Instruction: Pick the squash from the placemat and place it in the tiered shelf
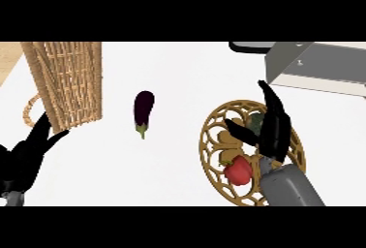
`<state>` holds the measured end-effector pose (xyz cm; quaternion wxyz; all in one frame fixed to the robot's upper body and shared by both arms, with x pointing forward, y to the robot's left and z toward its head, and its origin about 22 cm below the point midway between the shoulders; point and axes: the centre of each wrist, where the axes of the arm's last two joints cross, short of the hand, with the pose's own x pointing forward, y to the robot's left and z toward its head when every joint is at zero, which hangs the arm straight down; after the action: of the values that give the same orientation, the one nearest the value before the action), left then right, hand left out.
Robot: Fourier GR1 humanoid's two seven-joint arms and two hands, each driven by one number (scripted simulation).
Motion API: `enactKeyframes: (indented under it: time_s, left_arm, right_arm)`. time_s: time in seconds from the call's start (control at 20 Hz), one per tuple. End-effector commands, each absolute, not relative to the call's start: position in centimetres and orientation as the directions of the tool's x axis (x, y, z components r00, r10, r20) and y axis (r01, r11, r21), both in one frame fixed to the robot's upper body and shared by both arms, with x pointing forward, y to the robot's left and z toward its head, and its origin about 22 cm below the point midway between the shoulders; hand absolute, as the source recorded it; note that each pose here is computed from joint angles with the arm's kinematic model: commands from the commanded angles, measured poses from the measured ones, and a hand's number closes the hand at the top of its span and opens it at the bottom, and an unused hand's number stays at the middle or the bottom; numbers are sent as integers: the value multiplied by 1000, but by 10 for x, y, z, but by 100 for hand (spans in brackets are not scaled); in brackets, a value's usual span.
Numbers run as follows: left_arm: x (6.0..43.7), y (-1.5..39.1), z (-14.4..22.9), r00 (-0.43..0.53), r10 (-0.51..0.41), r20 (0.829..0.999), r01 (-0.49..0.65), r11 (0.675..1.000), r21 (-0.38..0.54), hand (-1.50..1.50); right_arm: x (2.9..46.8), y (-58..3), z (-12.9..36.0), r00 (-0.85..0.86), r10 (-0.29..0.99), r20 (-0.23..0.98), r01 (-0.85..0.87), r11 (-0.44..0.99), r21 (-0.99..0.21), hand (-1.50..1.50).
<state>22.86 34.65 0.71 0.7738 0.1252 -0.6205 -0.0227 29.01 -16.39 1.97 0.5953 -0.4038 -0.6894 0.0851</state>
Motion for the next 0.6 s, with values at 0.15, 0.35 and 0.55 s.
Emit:
enactKeyframes:
  time_s: [0.15,0.35,0.55]
  left_arm:
    - [221,351,3,263,-179,948,-143,965,222,0]
    - [228,350,7,253,-177,951,-133,968,215,0]
    - [220,349,2,241,-189,952,-112,969,221,0]
  right_arm:
    - [296,-162,47,319,799,509,350,400,-847,-150]
    - [293,-131,52,396,873,284,49,288,-956,-150]
    - [292,-120,74,452,887,92,-131,168,-977,-150]
